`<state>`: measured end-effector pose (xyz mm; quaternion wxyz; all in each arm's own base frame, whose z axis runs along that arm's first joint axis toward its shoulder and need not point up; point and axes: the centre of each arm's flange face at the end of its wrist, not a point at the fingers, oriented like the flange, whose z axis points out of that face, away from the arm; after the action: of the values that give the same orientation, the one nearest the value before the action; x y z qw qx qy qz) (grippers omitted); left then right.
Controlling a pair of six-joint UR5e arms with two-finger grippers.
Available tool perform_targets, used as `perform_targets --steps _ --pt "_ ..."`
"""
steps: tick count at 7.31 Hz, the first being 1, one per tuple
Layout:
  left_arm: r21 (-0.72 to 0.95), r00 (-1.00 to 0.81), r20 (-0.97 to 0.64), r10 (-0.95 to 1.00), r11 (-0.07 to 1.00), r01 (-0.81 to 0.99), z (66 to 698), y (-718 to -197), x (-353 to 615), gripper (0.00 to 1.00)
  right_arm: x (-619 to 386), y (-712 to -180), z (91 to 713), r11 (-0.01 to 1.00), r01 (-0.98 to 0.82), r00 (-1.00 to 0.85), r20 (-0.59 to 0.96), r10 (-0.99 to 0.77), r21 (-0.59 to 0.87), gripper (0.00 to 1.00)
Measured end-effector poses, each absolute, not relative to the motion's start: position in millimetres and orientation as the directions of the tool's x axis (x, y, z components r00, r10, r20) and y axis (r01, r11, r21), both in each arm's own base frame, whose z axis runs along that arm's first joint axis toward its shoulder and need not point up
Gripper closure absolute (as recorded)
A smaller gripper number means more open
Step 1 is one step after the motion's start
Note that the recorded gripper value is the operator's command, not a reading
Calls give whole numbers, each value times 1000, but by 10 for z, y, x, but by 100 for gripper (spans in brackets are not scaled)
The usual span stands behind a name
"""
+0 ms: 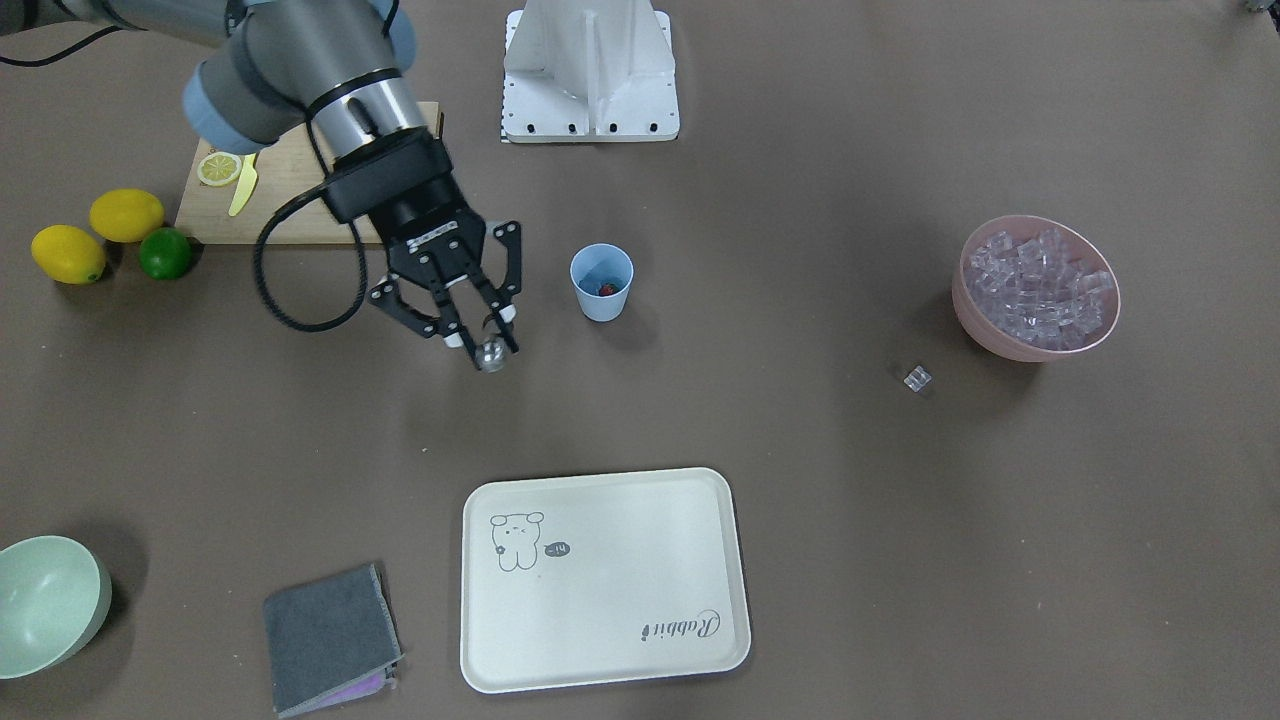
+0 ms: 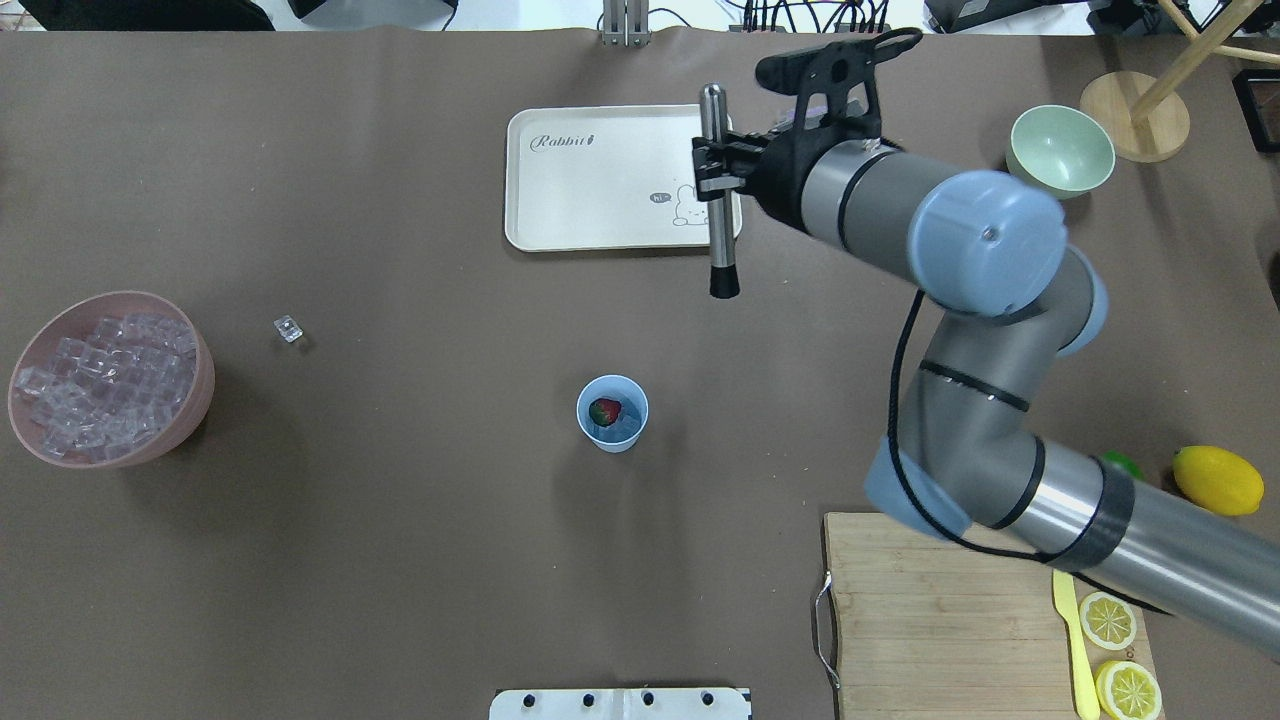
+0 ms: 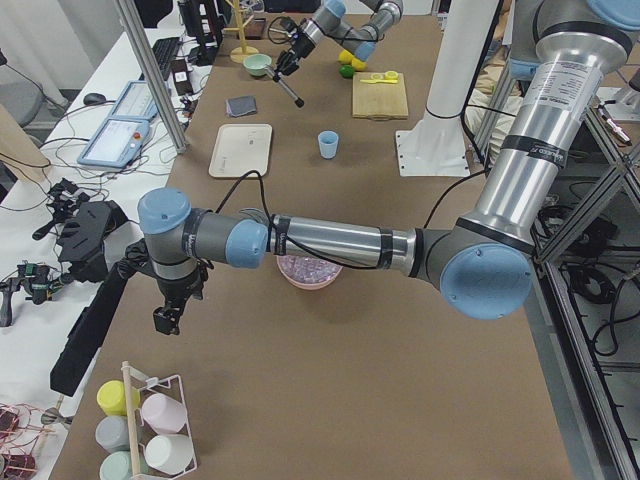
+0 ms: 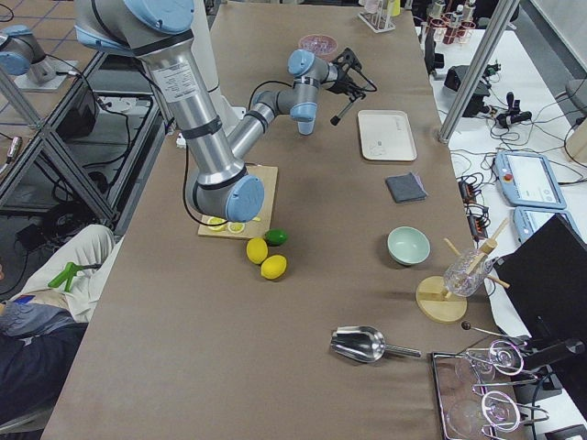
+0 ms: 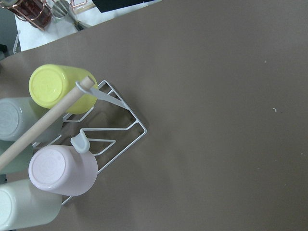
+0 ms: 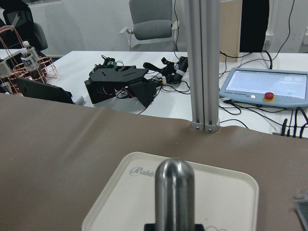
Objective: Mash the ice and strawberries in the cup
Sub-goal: 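Carry the pestle back and stand it upright near its start spot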
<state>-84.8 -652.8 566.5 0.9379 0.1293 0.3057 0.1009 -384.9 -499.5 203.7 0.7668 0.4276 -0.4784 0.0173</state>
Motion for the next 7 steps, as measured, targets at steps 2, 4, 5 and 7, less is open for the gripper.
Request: perform_targets --steps 2,4,5,7 --pt "348 788 -538 298 930 -114 5424 -6535 -821 4 -3327 -5385 2728 748 -366 548 778 -308 554 100" --pt "382 748 -575 332 917 -114 5247 -6554 -747 4 -2850 -5617 3547 855 -295 557 804 -209 427 100" --pt "408 728 -588 354 906 -111 5132 -6588 -721 4 -2715 -5688 3992 899 -260 566 810 -153 351 100" --pt "481 712 -574 404 870 -106 4967 -6683 -676 4 -2693 -5797 4741 946 -223 608 792 -55 236 100"
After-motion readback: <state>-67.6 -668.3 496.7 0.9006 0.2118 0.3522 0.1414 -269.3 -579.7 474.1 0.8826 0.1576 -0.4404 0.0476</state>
